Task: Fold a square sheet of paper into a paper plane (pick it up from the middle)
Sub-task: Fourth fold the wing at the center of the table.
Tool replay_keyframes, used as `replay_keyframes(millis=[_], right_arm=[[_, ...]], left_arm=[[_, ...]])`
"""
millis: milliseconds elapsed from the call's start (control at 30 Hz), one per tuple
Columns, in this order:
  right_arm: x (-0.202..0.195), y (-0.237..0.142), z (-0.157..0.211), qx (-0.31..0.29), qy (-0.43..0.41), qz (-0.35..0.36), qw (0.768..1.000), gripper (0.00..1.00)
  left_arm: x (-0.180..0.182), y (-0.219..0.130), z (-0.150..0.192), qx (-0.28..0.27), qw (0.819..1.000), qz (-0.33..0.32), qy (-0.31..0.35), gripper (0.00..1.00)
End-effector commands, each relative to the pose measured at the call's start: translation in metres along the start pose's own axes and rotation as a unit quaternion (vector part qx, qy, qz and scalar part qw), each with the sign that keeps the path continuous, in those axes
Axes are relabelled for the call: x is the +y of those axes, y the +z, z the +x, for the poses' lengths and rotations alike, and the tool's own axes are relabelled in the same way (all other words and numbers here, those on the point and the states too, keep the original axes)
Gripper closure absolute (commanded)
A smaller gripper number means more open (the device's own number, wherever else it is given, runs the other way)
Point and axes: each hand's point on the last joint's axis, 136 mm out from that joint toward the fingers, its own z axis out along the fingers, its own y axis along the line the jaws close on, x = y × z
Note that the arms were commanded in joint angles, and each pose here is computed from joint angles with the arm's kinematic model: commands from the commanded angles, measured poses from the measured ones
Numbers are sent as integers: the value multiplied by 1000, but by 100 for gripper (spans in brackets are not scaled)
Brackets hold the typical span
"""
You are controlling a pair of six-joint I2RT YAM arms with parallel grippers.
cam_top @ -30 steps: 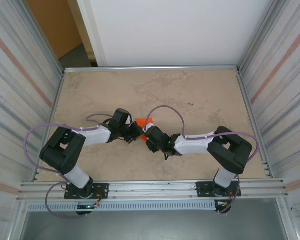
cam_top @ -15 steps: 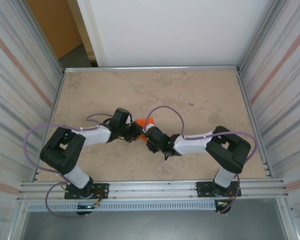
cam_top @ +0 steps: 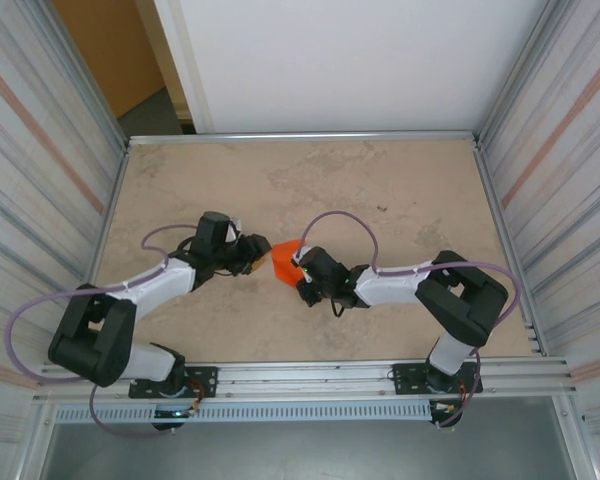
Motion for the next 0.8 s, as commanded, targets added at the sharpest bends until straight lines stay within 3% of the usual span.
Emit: replay_keyframes(millis=[0, 200, 567, 767], right_arm=[[13, -7, -7, -9, 40, -63, 997, 85], [14, -12, -11, -15, 74, -96, 992, 85], [8, -15, -6, -22, 93, -111, 989, 86], [4, -14, -3, -20, 88, -103, 991, 86]], left_arm=[[10, -3, 7, 1, 1000, 1, 5, 59], [9, 8, 22, 26, 999, 13, 20, 60], [7, 47, 38, 77, 997, 13, 27, 81], [10, 54, 37, 82, 996, -2, 27, 83]])
